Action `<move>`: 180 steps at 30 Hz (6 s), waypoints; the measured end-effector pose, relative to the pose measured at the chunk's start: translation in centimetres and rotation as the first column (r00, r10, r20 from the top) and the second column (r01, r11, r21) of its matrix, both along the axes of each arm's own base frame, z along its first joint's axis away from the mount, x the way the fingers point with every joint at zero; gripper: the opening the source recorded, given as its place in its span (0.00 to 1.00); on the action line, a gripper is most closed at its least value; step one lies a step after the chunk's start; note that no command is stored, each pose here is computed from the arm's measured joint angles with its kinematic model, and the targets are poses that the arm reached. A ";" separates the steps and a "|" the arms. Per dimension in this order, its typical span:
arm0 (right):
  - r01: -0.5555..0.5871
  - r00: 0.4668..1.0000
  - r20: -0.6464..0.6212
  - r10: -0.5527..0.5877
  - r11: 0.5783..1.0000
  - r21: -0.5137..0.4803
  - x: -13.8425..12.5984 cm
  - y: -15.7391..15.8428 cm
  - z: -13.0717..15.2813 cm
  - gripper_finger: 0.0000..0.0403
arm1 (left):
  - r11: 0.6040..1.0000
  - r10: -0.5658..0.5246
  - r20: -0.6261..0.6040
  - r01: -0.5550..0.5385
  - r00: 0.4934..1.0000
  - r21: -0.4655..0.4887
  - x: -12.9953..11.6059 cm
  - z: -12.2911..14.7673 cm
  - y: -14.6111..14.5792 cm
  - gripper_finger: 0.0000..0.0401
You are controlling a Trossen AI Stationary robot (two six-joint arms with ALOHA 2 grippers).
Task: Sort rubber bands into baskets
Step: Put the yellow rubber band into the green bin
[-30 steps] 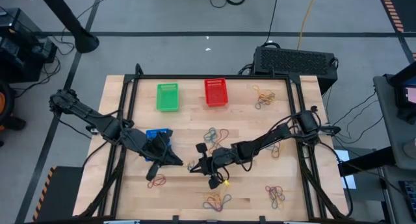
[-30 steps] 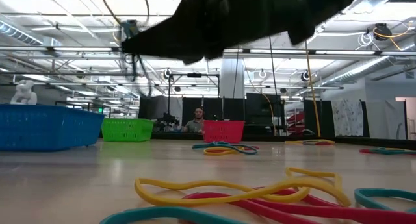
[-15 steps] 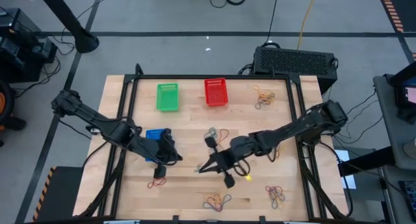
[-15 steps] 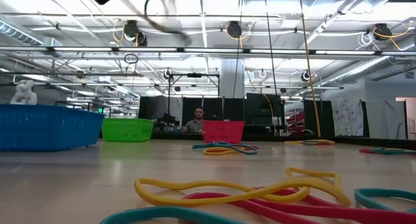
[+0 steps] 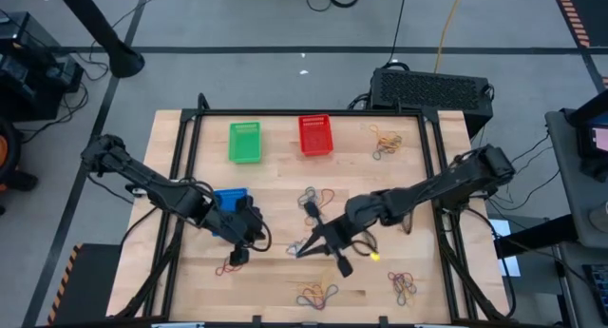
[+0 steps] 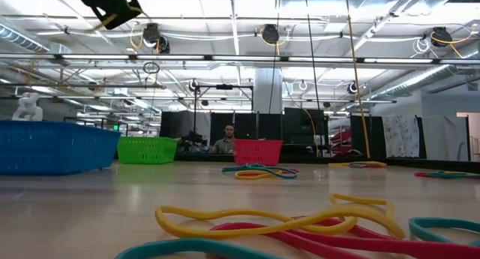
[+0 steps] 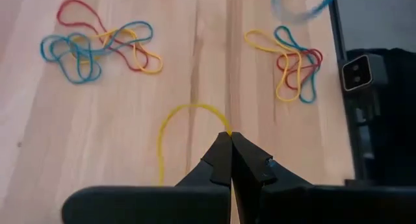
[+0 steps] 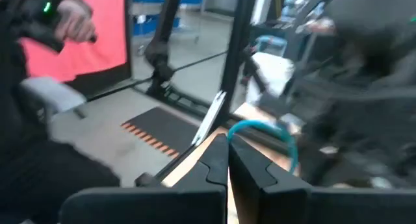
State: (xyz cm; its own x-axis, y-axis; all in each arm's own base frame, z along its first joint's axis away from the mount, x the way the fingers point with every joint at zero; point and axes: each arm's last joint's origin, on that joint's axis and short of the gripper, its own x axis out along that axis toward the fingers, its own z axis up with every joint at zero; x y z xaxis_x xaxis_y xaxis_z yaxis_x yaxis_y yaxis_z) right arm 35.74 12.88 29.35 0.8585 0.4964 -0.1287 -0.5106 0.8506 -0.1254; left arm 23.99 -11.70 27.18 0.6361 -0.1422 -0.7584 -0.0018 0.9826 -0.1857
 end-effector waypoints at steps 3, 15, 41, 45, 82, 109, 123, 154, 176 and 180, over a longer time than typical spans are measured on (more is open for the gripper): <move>-0.008 1.000 0.023 0.008 1.000 0.004 1.6 0.8 -2.4 0.00 | 0.998 0.010 0.052 -0.013 0.999 0.061 -0.4 0.7 0.4 0.00; 0.006 0.992 0.125 -0.020 0.994 0.112 9.4 3.0 -8.9 0.00 | 0.981 0.125 0.203 -0.151 0.971 0.122 -2.0 4.1 4.7 0.00; 0.183 0.914 -0.370 -0.168 0.983 0.004 18.0 3.3 -14.9 0.23 | 0.987 0.097 0.261 -0.126 0.960 0.099 -3.4 5.7 6.4 0.00; 0.180 0.912 -0.377 -0.163 0.984 0.011 17.7 3.2 -13.8 0.37 | 0.987 0.097 0.261 -0.126 0.960 0.099 -3.4 5.7 6.4 0.00; 0.389 0.921 -0.054 -0.386 0.906 0.168 -12.0 -7.8 -5.2 0.21 | 0.935 0.226 0.264 -0.284 0.938 0.211 4.1 2.0 13.0 0.00; 0.447 0.882 -0.171 -0.439 0.894 0.015 -15.6 -9.3 -5.9 0.20 | 0.685 0.644 0.193 -0.670 0.740 0.286 0.2 1.4 24.6 0.00; 0.454 0.884 -0.161 -0.440 0.888 0.066 -15.5 -9.3 -5.6 0.20 | 0.635 0.729 0.031 -0.693 0.684 0.343 -2.3 0.3 26.5 0.00; 0.454 0.884 -0.160 -0.440 0.888 0.068 -15.5 -9.3 -5.5 0.20 | 0.638 0.753 -0.095 -0.687 0.651 0.347 -4.2 -4.5 26.6 0.07; 0.454 0.885 -0.154 -0.440 0.888 0.073 -15.5 -9.3 -5.5 0.20 | 0.641 0.747 -0.027 -0.710 0.664 0.292 -6.2 -0.7 25.1 0.24; 0.453 0.887 -0.140 -0.439 0.888 0.084 -15.5 -9.3 -5.3 0.20 | 0.661 0.733 -0.022 -0.704 0.680 0.261 -6.2 -0.5 24.9 0.24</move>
